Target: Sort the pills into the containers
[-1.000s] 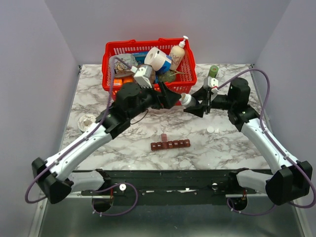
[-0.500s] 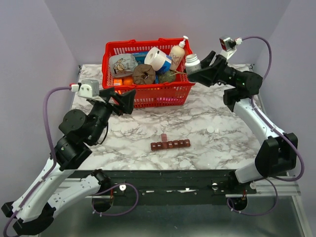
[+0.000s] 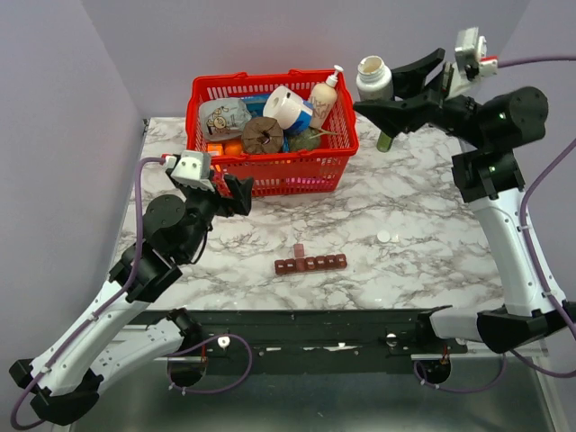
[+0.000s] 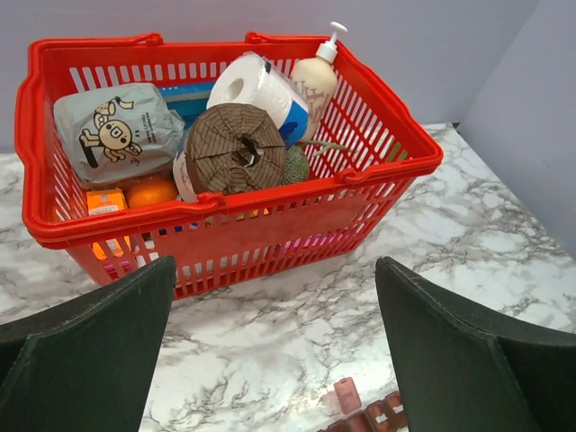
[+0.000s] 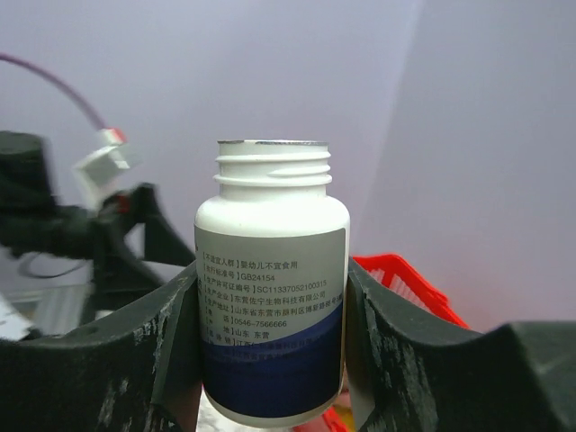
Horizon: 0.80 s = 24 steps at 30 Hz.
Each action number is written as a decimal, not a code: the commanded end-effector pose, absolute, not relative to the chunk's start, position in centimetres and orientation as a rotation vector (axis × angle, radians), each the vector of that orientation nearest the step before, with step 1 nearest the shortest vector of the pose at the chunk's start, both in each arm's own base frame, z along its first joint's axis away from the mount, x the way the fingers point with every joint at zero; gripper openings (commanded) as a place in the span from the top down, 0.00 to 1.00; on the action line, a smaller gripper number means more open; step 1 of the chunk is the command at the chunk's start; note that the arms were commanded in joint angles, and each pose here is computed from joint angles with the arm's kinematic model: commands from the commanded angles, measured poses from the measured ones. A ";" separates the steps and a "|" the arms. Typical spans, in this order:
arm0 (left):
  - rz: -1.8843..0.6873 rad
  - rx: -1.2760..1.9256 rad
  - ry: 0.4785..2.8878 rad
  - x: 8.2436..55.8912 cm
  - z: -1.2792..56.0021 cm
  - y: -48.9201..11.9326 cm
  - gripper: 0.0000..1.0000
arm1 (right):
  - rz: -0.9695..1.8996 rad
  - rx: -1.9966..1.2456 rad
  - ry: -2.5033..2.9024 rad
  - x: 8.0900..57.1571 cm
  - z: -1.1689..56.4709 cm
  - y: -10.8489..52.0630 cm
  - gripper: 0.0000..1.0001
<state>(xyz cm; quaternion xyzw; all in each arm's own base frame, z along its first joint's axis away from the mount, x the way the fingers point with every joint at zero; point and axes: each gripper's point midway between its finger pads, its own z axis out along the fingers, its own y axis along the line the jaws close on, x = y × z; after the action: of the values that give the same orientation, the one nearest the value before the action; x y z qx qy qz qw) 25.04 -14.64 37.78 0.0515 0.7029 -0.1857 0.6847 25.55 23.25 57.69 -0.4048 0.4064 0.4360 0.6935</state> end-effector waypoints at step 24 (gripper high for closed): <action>-0.403 0.178 1.581 24.5 36.4 -14.5 0.01 | 0.896 -1.026 1.033 26.6 54.8 25.0 0.85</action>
<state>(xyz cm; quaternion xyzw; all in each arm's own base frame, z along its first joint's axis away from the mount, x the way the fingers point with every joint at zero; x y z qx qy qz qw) 24.55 -14.15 36.97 0.0564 0.7029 -0.1816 0.6854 23.37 24.98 57.55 -0.4373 0.3864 0.5141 0.6286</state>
